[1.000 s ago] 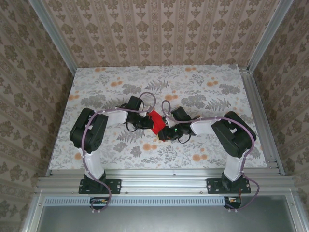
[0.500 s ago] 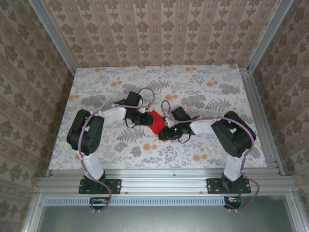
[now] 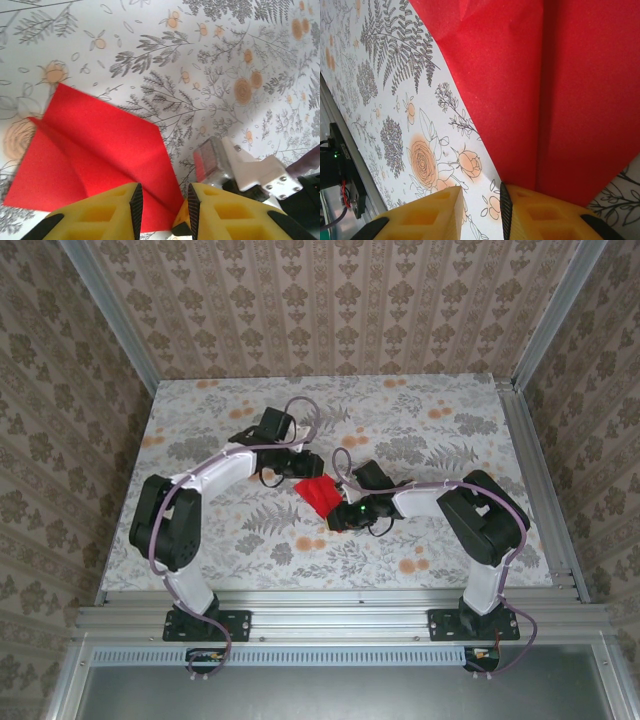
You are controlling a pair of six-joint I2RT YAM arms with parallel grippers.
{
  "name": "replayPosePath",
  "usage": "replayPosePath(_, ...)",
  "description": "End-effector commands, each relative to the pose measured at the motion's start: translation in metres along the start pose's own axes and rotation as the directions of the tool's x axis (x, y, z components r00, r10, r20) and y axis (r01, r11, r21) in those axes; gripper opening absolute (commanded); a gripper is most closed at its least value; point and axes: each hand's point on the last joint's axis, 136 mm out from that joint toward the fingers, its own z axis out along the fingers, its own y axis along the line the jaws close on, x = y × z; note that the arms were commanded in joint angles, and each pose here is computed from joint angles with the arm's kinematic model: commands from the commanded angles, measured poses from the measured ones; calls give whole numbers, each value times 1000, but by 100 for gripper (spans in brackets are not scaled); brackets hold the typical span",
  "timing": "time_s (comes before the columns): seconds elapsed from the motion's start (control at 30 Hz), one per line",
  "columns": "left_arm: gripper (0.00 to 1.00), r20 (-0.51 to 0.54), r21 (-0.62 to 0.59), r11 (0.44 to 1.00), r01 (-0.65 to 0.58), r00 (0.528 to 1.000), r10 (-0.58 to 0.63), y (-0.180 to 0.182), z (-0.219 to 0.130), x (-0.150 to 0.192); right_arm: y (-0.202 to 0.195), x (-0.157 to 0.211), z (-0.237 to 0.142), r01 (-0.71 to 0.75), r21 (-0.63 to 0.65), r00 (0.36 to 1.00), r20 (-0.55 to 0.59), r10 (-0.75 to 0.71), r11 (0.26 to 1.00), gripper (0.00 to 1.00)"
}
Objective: Fold a paper plane with a square sheet of paper (pick it up from the middle)
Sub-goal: Fourth fold the wing at the center of the table.
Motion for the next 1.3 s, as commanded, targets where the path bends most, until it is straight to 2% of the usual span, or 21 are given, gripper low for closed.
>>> replayPosePath(0.0,31,-81,19,999,47,996,-46,3,20,16,-52,66,18,-74,195,977,-181,110,978,30)
replayPosePath(0.23,30,-138,12,996,84,987,-82,20,51,34,-52,66,18,-69,201,977,-184,106,977,30)
replayPosePath(0.47,30,-179,19,996,86,981,-81,22,68,46,-52,66,18,-66,206,977,-186,106,976,30)
replayPosePath(1.27,28,-240,-130,991,5,970,-37,65,87,76,-55,73,18,-67,217,974,-197,111,974,30)
